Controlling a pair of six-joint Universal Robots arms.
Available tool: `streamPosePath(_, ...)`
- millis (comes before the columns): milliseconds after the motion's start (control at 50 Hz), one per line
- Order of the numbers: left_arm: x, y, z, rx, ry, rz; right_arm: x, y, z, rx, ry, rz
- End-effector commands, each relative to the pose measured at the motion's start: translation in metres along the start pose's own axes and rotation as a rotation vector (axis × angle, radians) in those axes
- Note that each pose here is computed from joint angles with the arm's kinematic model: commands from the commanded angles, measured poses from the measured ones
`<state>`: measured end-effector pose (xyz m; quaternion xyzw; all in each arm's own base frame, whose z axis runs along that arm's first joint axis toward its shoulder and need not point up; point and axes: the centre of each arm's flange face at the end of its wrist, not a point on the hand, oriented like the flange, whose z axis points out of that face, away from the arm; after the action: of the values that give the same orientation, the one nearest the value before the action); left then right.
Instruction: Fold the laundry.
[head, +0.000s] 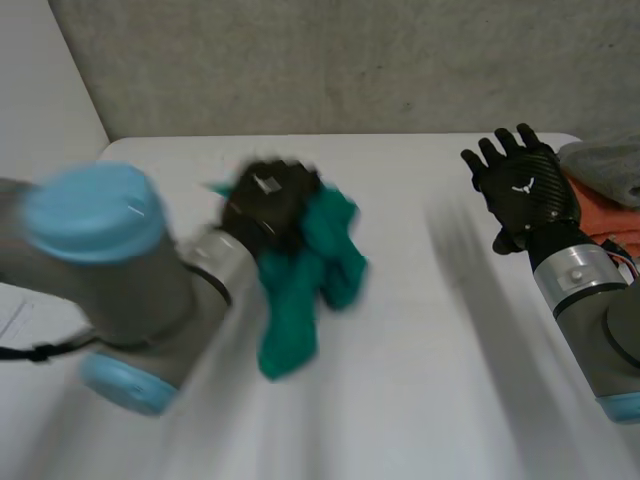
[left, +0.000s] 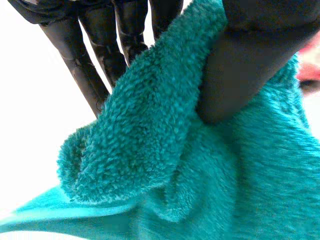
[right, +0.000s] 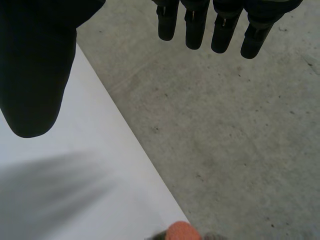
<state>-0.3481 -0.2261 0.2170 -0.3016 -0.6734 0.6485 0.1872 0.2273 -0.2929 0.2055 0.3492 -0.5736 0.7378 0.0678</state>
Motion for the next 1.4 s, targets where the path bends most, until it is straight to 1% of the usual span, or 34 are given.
streamPosePath(20, 0.027, 0.028, 0.010, -0.128, 0.016, 0.020, 0.002, 0.004, 0.000, -0.029, 0.013, 0.003)
streamPosePath(60, 0.015, 0.009, 0.010, -0.110, -0.052, 0.020, 0.004, 0.005, 0.000, -0.045, 0.010, 0.007)
streamPosePath(80, 0.006, -0.008, 0.008, -0.079, -0.092, 0.016, 0.006, 0.007, 0.000, -0.062, 0.005, 0.010)
streamPosePath(140, -0.009, -0.032, 0.003, -0.027, -0.141, 0.010, 0.008, 0.007, 0.001, -0.085, -0.005, 0.026)
streamPosePath(160, -0.018, -0.044, 0.000, 0.001, -0.162, 0.007, 0.009, 0.006, 0.001, -0.104, -0.019, 0.054)
streamPosePath(220, -0.031, -0.052, -0.004, 0.016, -0.183, 0.005, 0.012, 0.002, 0.003, -0.140, -0.042, 0.125)
streamPosePath(240, -0.033, -0.054, -0.006, 0.019, -0.174, 0.007, 0.015, -0.002, 0.003, -0.168, -0.058, 0.188)
streamPosePath(280, -0.033, -0.052, -0.007, 0.016, -0.154, 0.005, 0.018, -0.006, 0.004, -0.205, -0.075, 0.256)
streamPosePath(300, -0.033, -0.050, -0.006, 0.011, -0.137, 0.005, 0.021, -0.010, 0.004, -0.245, -0.094, 0.319)
streamPosePath(320, -0.033, -0.047, -0.006, 0.003, -0.104, 0.006, 0.022, -0.011, 0.004, -0.265, -0.109, 0.351)
streamPosePath(360, -0.034, -0.042, -0.005, -0.007, -0.073, 0.004, 0.019, -0.011, 0.003, -0.316, -0.157, 0.414)
streamPosePath(380, -0.033, -0.040, -0.004, -0.012, -0.053, 0.003, 0.014, -0.008, 0.003, -0.368, -0.210, 0.463)
streamPosePath(400, -0.031, -0.035, -0.003, -0.020, -0.012, 0.003, 0.011, -0.007, 0.003, -0.394, -0.238, 0.484)
streamPosePath(480, -0.017, -0.012, 0.009, -0.061, 0.091, -0.004, -0.001, 0.002, 0.003, -0.489, -0.334, 0.539)
streamPosePath(520, -0.013, -0.003, 0.014, -0.076, 0.118, -0.002, -0.004, 0.006, 0.003, -0.513, -0.344, 0.546)
streamPosePath(600, 0.006, 0.007, 0.027, -0.076, 0.186, 0.031, -0.008, 0.014, 0.001, -0.532, -0.347, 0.548)
streamPosePath(620, 0.018, 0.011, 0.030, -0.078, 0.211, 0.055, -0.009, 0.016, 0.001, -0.532, -0.346, 0.550)
streamPosePath(700, 0.035, 0.030, 0.036, -0.112, 0.247, 0.124, -0.004, 0.027, 0.002, -0.528, -0.312, 0.550)
streamPosePath(760, 0.035, 0.039, 0.041, -0.137, 0.225, 0.155, -0.003, 0.032, 0.004, -0.511, -0.301, 0.547)
streamPosePath(820, 0.031, 0.047, 0.048, -0.158, 0.163, 0.183, -0.004, 0.036, 0.010, -0.476, -0.296, 0.522)
streamPosePath(900, 0.030, 0.046, 0.054, -0.155, 0.115, 0.209, -0.009, 0.045, 0.017, -0.458, -0.318, 0.445)
streamPosePath(920, 0.030, 0.046, 0.053, -0.157, 0.113, 0.212, -0.011, 0.047, 0.022, -0.446, -0.334, 0.400)
streamPosePath(1000, 0.032, 0.042, 0.047, -0.177, 0.113, 0.219, -0.017, 0.053, 0.033, -0.409, -0.385, 0.302)
streamPosePath(1060, 0.033, 0.033, 0.040, -0.187, 0.114, 0.223, -0.023, 0.058, 0.038, -0.386, -0.431, 0.280)
streamPosePath(1080, 0.032, 0.020, 0.032, -0.184, 0.106, 0.226, -0.028, 0.060, 0.042, -0.368, -0.473, 0.289)
streamPosePath(1120, 0.030, 0.008, 0.024, -0.178, 0.100, 0.232, -0.032, 0.059, 0.043, -0.349, -0.514, 0.305)
streamPosePath(1160, 0.028, -0.003, 0.014, -0.170, 0.096, 0.247, -0.045, 0.052, 0.044, -0.319, -0.586, 0.335)
streamPosePath(1220, 0.026, -0.011, 0.006, -0.162, 0.094, 0.278, -0.067, 0.040, 0.047, -0.288, -0.652, 0.378)
streamPosePath(1260, 0.024, -0.013, 0.004, -0.157, 0.089, 0.294, -0.083, 0.039, 0.053, -0.291, -0.673, 0.416)
streamPosePath(1300, 0.020, -0.015, 0.005, -0.153, 0.080, 0.323, -0.087, 0.039, 0.058, -0.285, -0.668, 0.425)
streamPosePath(1340, 0.012, -0.017, 0.009, -0.140, 0.059, 0.347, -0.082, 0.039, 0.073, -0.271, -0.612, 0.421)
streamPosePath(1380, 0.000, -0.024, 0.017, -0.105, 0.023, 0.372, -0.072, 0.034, 0.085, -0.252, -0.544, 0.407)
streamPosePath(1400, -0.006, -0.029, 0.022, -0.080, 0.001, 0.384, -0.058, 0.024, 0.100, -0.220, -0.448, 0.384)
